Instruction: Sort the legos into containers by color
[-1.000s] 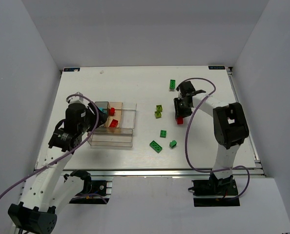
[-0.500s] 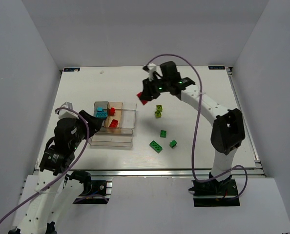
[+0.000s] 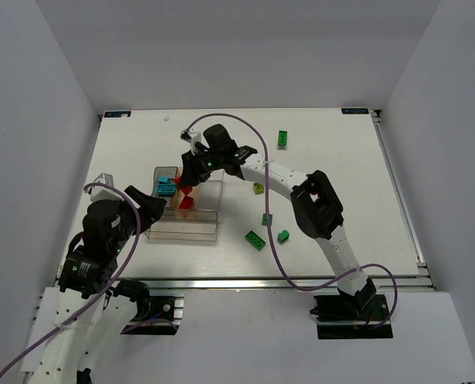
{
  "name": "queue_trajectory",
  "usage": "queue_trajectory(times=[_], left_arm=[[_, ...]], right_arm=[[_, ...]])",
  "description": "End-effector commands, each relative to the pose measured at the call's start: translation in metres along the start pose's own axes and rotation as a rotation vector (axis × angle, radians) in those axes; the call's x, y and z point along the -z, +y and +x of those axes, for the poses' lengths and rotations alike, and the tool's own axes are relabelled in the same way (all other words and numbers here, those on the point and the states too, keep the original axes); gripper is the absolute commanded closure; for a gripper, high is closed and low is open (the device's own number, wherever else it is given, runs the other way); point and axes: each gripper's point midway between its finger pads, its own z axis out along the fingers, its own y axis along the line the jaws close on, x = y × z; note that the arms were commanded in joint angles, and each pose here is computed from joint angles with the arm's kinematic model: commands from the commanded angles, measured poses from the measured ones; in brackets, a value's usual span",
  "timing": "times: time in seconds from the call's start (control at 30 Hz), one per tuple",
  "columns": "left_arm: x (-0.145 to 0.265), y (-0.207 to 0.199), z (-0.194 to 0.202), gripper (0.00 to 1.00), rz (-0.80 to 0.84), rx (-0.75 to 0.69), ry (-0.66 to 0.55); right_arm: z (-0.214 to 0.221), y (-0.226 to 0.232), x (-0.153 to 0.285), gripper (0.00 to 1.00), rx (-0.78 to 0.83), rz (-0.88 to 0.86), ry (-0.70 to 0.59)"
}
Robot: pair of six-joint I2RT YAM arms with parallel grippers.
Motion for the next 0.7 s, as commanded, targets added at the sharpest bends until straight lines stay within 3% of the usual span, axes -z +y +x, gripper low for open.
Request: queue_trajectory(times=[0.0,0.1,0.23,0.4,0.47,0.5,0.53,0.6,0.63,0.67], left_arm=[[0.008,-0.008,-0.002,0.27,0.031,0.008,0.009],[0.005,-0.014,0.001,0.26,0.063,0.012,0.022],[-0.001,-0.027,0.006,0.26,0.123,0.014,0.062],[-0.010,-0.041,0.007,0.26,0.182,0.008,0.084],[-0.012,-0.048,0.006,0.29,0.214,-0.002,0.090],[-0.017,-0.050,0.008,0.35,0.215,-0.006,0.109],[-0.018,-0.057,0.009,0.41,0.247,-0.014,0.126],[-0.023,-0.063,0.016,0.58,0.274,-0.022,0.163],[-0.031,-0.066,0.022,0.72,0.295,-0.023,0.196],[-0.038,-0.065,0.029,0.77,0.293,-0.020,0.231]], right_arm=[[-0.032,0.008,-0.001,0.66,0.045,0.004,-0.094],[-0.022,0.000,-0.005,0.51,0.043,0.018,-0.076],[-0.026,0.002,0.000,0.37,0.049,0.013,-0.082],[-0.043,0.015,0.013,0.36,0.070,0.000,-0.112],[-0.058,0.014,0.027,0.43,0.068,0.032,-0.138],[-0.066,0.008,0.038,0.56,0.066,0.054,-0.154],[-0.075,0.004,0.058,0.77,0.074,0.091,-0.178],[-0.079,-0.012,0.084,1.00,0.071,0.139,-0.191],[-0.086,-0.005,0.103,1.00,0.095,0.133,-0.201],[-0.073,-0.028,0.125,1.00,0.064,0.150,-0.170]])
